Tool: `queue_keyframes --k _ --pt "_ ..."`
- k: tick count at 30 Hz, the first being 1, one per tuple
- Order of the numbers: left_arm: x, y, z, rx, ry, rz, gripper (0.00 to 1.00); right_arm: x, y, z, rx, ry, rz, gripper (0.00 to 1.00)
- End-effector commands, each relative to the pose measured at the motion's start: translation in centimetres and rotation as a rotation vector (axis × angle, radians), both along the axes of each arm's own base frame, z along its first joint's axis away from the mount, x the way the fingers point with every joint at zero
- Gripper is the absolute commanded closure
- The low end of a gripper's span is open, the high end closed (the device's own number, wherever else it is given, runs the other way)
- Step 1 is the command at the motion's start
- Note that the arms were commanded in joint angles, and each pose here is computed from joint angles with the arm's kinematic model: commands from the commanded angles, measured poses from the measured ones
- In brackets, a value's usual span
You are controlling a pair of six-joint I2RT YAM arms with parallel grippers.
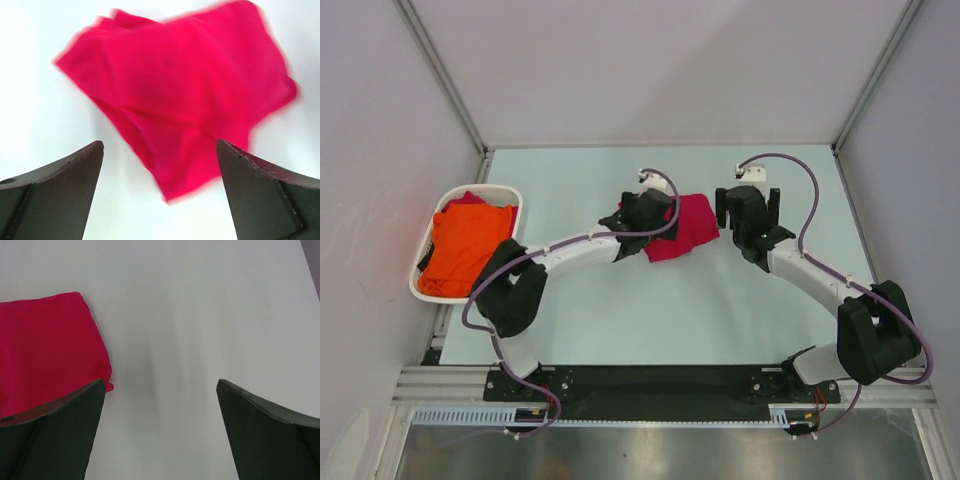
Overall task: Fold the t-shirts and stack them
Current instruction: Move the tshirt to the center of the board, then flatten out the tshirt
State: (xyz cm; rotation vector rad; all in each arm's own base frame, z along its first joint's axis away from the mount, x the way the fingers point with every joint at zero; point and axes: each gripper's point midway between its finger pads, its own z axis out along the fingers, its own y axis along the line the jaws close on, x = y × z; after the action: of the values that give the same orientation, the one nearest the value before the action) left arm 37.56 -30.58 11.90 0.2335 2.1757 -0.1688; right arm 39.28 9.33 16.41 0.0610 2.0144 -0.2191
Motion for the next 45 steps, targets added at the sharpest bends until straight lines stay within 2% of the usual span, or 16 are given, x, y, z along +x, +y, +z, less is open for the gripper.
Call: queue_keyframes --k 1,6,10,18,23,28,32,36,39,40,42,43,45 --pt "3.5 4.1 -2.7 -0.037 0.027 0.098 0.01 -0.1 0.3 0.2 0.022 -0.019 -0.001 0.0" --pt "6.6 5.6 -4.6 -0.158 0.087 0.106 0.03 0.1 0.3 0.3 0.022 -0.022 0.0 0.0" --pt "8.5 5.8 -4.0 -0.175 0.079 0.095 0.07 0.0 0.5 0.0 0.022 -0.014 0.01 0.0" --pt "7.9 6.1 0.8 -0.217 0.007 0.081 0.07 0.2 0.8 -0.3 0.025 -0.009 0.025 0.0" --pt "7.5 6.2 1.3 -0.231 -0.001 0.077 0.07 0.3 1.2 -0.6 0.029 -0.002 0.033 0.0" --pt "8.9 4.2 0.6 -0.264 0.023 0.036 0.09 0.2 1.2 -1.0 0.023 0.007 0.037 0.0" --pt "9.8 2.5 -2.4 -0.275 0.093 0.007 0.11 0.2 1.2 -0.7 0.023 0.001 0.035 0.0" --pt "10.1 1.7 -3.2 -0.295 0.109 -0.006 0.15 0.1 1.1 -0.5 0.02 -0.004 0.035 0.0" --pt "10.3 1.3 -3.4 -0.297 0.114 -0.018 0.3 0.2 1.1 -0.5 0.019 -0.004 0.037 0.0" --pt "10.3 1.4 -3.3 -0.298 0.113 -0.018 0.51 0.2 1.1 -0.6 0.018 0.0 0.035 0.0" --pt "10.2 1.6 -2.8 -0.299 0.105 -0.012 0.8 0.2 1.0 -0.6 0.021 -0.002 0.034 0.0" --pt "10.1 1.6 -2.8 -0.298 0.106 -0.012 1.0 0.2 1.1 -0.6 0.019 -0.001 0.036 0.0" --pt "9.8 1.8 -2.4 -0.298 0.102 -0.01 1.0 0.2 1.1 -0.5 0.019 -0.001 0.036 0.0"
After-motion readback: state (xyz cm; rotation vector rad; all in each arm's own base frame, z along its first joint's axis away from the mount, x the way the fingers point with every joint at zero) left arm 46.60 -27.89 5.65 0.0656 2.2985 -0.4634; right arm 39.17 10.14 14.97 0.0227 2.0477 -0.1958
